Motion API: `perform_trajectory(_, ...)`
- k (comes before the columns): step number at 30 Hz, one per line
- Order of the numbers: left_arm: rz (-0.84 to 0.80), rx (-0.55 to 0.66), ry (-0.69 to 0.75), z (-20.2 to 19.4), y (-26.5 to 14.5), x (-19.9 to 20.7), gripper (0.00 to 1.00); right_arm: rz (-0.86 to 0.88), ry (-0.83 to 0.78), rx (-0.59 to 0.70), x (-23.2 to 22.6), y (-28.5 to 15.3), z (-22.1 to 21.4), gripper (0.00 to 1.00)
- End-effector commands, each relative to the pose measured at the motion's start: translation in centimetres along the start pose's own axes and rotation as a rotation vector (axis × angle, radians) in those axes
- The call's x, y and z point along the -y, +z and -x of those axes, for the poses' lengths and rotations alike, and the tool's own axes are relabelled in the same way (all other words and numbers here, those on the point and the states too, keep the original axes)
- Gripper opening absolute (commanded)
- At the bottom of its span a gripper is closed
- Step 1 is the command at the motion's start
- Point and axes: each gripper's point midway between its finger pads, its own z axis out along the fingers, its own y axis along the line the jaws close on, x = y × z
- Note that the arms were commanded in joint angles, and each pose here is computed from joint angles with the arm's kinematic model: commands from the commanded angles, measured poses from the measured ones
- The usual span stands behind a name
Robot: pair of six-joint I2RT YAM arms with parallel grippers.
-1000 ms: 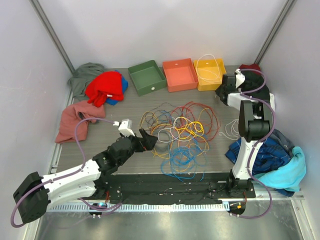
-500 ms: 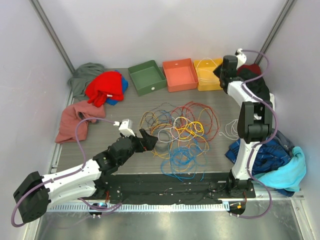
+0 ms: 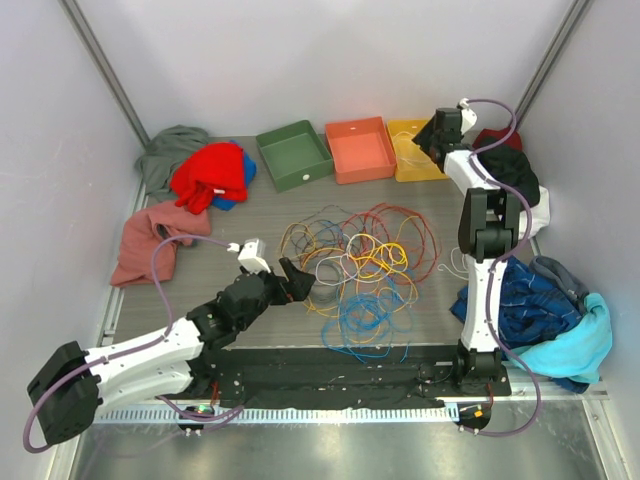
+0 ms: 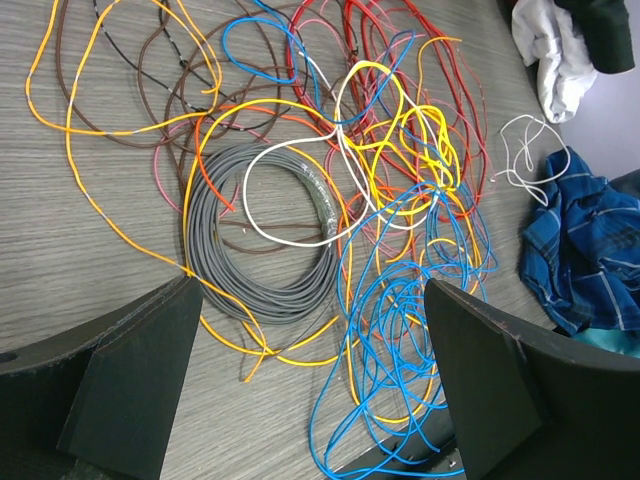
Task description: Untangle the cables
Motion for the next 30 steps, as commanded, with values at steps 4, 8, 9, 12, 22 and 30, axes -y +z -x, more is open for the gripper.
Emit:
perform_trajectory(4, -0.045, 0.041, -0.024, 1.8, 0.2, 2.1, 0.99, 0.094, -0.033, 0.107, -4.9, -5.5, 5.6, 0.63)
perform_trajectory(8, -0.058, 0.04, -0.036, 1.7, 0.1, 2.3, 0.98, 0.06, -0.051, 0.124, -5.3, -9.5, 6.1, 0.62)
perform_trajectory(9, -0.059, 0.039, -0.042, 1.7, 0.1, 2.3, 0.99, 0.027, -0.052, 0.089, -3.9, -10.2, 4.1, 0.61)
perform_trajectory(12, -0.067, 0.042, -0.046, 1.8, 0.1, 2.5, 0.98, 0.011, -0.053, 0.074, -2.7, -14.3, 2.0, 0.58)
perform_trajectory(22, -0.095, -0.061, -0.027, 1.2, 1.2, 5.2, 0.95, -0.23, -0.07, 0.037, 6.3, -26.1, -4.4, 0.62)
perform_trajectory(30, -0.162, -0.12, -0.048, -1.4, 1.3, 7.4, 0.94, -0.476, -0.053, -0.024, 16.2, -28.7, -5.9, 0.64)
